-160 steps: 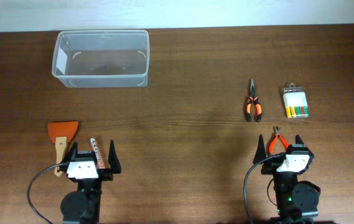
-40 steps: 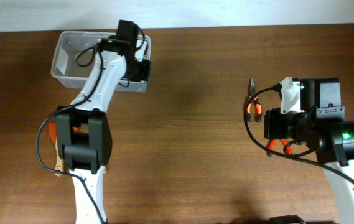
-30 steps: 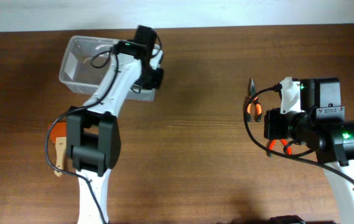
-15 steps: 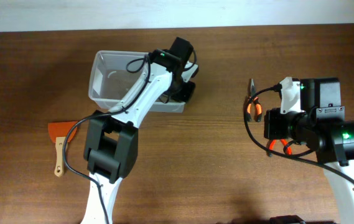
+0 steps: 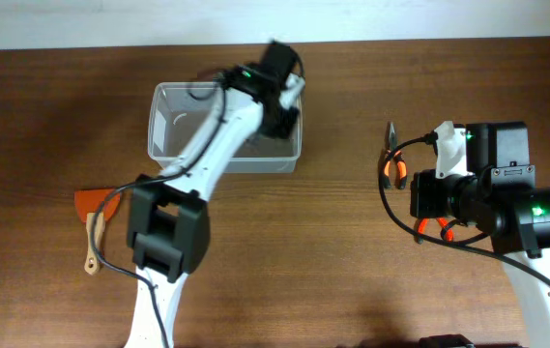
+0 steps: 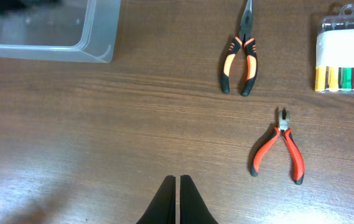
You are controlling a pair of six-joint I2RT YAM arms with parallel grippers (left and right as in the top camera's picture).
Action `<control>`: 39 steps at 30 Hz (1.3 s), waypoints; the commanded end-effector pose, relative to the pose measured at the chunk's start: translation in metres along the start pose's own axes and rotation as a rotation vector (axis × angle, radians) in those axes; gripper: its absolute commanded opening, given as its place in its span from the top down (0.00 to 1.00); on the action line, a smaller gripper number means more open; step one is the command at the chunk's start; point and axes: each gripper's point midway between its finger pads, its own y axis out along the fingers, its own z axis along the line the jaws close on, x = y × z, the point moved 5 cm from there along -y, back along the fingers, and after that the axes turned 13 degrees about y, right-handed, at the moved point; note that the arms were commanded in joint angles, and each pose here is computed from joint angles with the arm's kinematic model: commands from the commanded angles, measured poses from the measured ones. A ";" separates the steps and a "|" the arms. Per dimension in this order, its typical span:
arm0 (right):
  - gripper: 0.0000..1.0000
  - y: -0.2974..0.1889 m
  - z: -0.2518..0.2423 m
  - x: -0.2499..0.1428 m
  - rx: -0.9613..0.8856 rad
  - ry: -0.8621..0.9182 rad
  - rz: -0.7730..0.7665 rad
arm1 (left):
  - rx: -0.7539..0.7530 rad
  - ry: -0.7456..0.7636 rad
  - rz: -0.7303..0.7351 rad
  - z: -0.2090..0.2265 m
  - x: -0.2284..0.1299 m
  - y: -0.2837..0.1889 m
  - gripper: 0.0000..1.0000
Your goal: Pack container
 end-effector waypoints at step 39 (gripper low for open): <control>0.96 0.092 0.165 0.113 0.158 -0.558 0.015 | 0.293 -0.459 0.172 0.095 -0.171 -0.248 0.98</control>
